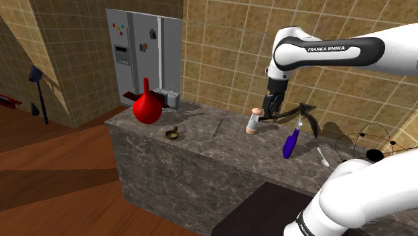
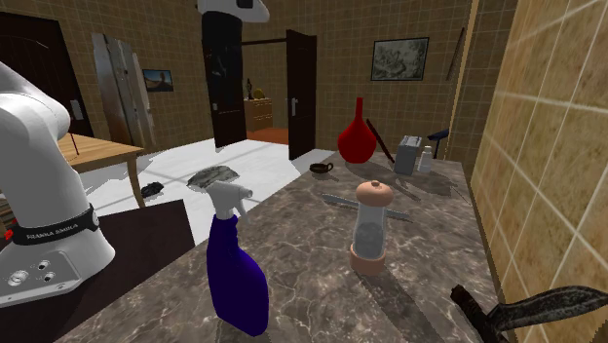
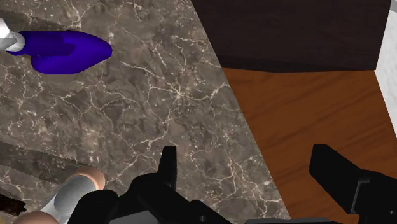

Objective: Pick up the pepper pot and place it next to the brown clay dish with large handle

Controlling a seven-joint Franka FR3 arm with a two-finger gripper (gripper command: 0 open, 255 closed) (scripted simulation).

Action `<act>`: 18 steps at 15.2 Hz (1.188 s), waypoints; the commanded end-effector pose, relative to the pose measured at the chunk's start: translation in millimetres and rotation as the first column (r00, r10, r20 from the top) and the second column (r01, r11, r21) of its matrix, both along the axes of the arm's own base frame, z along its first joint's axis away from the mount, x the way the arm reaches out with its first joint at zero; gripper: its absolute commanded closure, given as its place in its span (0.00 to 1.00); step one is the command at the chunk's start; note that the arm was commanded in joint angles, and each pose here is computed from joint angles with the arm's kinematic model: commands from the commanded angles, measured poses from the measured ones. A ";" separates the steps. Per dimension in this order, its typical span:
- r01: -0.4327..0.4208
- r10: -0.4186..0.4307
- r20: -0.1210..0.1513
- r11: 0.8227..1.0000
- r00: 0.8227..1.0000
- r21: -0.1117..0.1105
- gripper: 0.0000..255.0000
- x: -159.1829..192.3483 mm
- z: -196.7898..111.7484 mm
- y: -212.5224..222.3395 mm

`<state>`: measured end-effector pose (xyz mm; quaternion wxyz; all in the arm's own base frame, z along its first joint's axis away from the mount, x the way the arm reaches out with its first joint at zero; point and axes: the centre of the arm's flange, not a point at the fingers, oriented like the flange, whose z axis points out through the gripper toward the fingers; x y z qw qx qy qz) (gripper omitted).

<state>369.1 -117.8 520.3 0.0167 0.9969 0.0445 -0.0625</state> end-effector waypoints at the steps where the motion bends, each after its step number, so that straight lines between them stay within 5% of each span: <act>1: -0.012 0.012 0.003 1.000 1.000 0.002 0.00 14.2 -11.8 -21.8; 18: -0.107 0.106 0.025 0.994 0.994 0.024 0.00 149.0 -84.3 -184.6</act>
